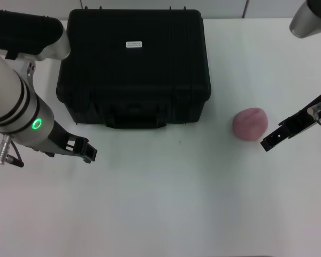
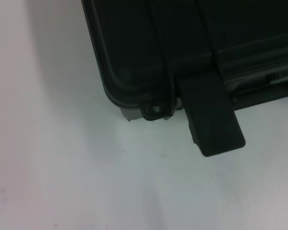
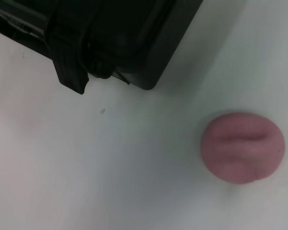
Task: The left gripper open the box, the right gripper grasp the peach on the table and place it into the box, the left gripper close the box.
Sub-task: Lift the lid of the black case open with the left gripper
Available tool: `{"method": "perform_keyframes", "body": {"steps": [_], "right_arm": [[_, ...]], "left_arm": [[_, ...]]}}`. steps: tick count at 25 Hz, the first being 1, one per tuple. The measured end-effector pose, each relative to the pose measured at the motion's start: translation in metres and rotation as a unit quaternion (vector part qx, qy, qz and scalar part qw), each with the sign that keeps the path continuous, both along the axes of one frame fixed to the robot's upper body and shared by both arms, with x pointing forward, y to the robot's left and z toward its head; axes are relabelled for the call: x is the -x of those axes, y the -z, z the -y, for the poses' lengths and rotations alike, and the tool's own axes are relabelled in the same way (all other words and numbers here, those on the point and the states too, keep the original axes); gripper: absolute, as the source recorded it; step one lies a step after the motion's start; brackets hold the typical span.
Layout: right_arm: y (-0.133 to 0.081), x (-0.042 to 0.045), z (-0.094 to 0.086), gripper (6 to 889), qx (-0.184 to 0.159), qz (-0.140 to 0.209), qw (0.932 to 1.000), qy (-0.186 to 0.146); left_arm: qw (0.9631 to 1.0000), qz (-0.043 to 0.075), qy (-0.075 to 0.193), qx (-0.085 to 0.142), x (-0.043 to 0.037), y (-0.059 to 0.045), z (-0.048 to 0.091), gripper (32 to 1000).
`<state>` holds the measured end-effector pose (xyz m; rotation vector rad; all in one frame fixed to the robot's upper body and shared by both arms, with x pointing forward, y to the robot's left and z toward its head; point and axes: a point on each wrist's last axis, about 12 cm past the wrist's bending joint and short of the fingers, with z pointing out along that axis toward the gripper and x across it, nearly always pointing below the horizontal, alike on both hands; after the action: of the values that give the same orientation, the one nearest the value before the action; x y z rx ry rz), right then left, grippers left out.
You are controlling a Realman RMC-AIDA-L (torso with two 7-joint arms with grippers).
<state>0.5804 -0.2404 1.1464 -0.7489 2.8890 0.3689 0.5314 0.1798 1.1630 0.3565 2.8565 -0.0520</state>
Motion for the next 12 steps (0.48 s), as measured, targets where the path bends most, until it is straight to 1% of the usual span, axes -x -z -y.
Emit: {"method": "perform_keyframes", "body": {"steps": [12], "right_arm": [[-0.0003, 0.0001, 0.0, 816, 0.0, 0.0, 1.0, -0.001]], "left_arm": [[1.0, -0.001, 0.0, 0.0, 0.0001, 0.0001, -0.0001, 790]]}}
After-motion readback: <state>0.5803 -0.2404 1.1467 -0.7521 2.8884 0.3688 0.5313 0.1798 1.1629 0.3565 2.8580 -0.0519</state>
